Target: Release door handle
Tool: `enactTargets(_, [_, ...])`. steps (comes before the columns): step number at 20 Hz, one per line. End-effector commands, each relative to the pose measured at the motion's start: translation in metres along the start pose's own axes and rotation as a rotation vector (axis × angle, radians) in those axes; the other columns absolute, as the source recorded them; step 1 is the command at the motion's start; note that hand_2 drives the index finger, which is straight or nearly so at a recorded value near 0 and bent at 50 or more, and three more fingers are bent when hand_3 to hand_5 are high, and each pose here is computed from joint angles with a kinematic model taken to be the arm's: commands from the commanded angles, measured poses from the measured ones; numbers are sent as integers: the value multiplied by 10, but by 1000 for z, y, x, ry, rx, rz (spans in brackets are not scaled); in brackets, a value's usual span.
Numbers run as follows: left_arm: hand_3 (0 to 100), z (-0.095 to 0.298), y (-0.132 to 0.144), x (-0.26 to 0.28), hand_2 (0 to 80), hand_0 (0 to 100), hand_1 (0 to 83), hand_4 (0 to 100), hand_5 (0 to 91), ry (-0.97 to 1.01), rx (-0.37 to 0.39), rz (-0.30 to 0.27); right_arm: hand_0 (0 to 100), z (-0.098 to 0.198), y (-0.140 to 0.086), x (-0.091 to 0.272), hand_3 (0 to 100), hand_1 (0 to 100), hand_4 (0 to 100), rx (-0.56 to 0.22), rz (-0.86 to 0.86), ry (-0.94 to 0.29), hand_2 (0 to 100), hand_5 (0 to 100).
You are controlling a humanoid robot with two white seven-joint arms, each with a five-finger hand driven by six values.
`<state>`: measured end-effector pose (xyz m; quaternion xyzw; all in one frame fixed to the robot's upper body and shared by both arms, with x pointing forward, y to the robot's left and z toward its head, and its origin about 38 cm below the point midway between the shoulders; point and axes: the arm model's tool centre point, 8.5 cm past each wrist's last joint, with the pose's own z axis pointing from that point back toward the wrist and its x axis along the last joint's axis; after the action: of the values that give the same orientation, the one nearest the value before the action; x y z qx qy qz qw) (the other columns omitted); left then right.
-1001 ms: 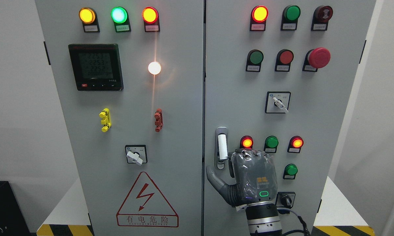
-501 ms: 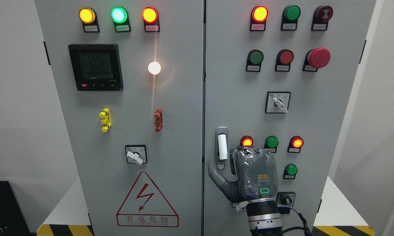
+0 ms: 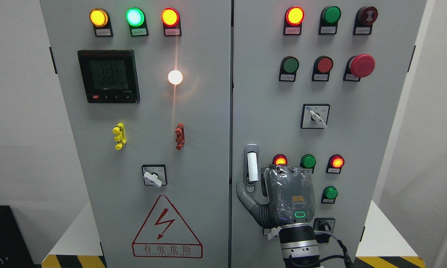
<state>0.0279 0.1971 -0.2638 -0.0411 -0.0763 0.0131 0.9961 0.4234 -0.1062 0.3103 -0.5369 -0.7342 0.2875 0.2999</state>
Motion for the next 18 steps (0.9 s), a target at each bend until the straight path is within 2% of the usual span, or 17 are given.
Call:
enactTargets(1, [0,1,0,-6,0,120,556,0,0,8,0,1,291,-3,6,-1,1000,372,948,16,5,6,963,995])
enactTargets(18, [0,1,0,-6,0,120,556,0,0,8,0,1,342,-7,1,-1,1000,370,943,-2,-2,13,962,996])
